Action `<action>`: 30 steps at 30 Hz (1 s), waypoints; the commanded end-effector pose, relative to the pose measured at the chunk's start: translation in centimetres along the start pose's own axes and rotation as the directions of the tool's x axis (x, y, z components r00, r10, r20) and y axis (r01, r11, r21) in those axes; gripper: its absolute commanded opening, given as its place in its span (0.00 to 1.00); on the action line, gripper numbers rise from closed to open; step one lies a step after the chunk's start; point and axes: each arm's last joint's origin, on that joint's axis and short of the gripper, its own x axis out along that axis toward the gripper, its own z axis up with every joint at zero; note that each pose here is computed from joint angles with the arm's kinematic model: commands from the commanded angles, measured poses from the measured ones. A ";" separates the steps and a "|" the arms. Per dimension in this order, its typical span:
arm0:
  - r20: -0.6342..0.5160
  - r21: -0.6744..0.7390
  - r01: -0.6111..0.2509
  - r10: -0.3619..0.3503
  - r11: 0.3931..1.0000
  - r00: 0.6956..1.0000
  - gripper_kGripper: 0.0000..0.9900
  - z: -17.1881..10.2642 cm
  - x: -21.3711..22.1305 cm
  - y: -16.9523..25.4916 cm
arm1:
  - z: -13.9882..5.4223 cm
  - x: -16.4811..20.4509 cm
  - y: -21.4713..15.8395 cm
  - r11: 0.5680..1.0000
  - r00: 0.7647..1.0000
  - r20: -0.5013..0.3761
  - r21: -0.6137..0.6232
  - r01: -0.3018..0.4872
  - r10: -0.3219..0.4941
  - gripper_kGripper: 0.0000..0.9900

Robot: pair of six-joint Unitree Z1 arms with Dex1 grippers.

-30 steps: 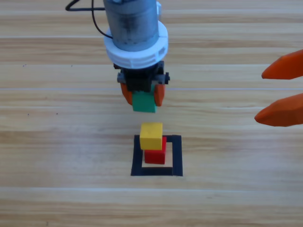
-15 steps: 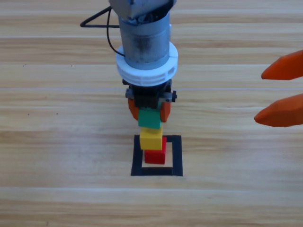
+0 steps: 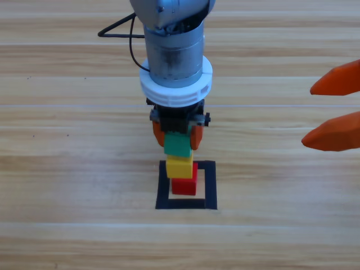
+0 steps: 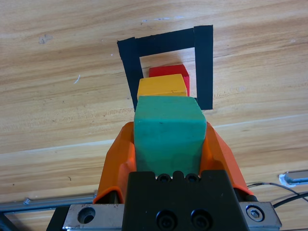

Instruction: Stack the blocks in the rectangular block: red at the bottom, yellow in the middle, green on top

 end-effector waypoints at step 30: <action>-0.064 0.021 -0.065 0.066 0.998 0.996 0.00 -1.4 3.7 -2.2 | -0.8 1.1 -1.0 0.999 0.999 -0.042 0.044 0.007 -0.005 1.00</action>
